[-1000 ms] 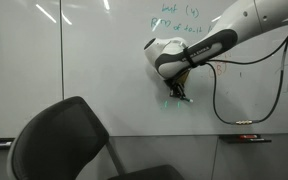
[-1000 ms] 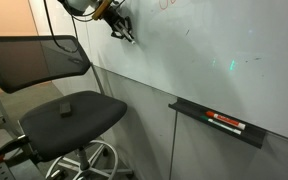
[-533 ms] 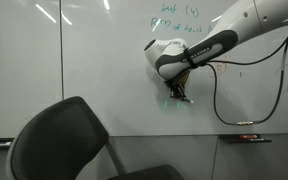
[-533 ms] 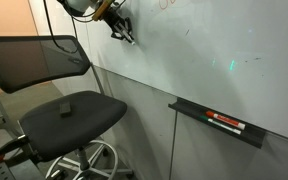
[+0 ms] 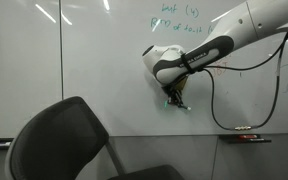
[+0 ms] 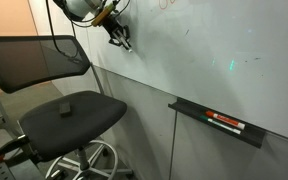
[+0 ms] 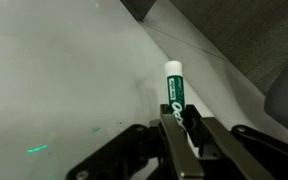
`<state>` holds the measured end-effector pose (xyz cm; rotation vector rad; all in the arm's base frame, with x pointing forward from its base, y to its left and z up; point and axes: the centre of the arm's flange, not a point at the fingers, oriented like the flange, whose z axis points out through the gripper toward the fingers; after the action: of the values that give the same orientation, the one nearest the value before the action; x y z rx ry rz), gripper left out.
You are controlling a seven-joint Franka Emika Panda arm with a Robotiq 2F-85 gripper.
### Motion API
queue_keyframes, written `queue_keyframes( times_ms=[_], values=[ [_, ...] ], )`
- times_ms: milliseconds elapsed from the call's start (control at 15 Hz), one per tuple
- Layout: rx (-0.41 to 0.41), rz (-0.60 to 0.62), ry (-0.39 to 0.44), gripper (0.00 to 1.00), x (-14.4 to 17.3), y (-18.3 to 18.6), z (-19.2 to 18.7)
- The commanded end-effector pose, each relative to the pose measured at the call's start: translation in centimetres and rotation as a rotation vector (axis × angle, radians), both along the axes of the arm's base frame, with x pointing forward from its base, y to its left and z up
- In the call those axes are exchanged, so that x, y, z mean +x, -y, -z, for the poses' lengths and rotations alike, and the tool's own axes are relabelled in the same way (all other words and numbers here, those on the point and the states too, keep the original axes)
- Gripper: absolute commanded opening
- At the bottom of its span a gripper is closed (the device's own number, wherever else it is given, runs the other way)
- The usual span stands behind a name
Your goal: Use the marker on the chair to write on the white board
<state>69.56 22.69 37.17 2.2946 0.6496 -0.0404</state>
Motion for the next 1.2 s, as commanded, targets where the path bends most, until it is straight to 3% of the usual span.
queue_keyframes(
  times_ms=[0, 400, 800, 1133],
  values=[
    [0.07, -0.029, -0.013, 0.08, 1.1, -1.4, -1.3],
    [0.13, -0.045, -0.014, 0.08, 1.1, -2.5, -3.3],
    [0.081, 0.021, -0.084, 0.08, 0.1, 2.3, -3.9],
    [0.073, 0.029, -0.079, 0.08, 0.1, 2.7, -6.1]
  ],
)
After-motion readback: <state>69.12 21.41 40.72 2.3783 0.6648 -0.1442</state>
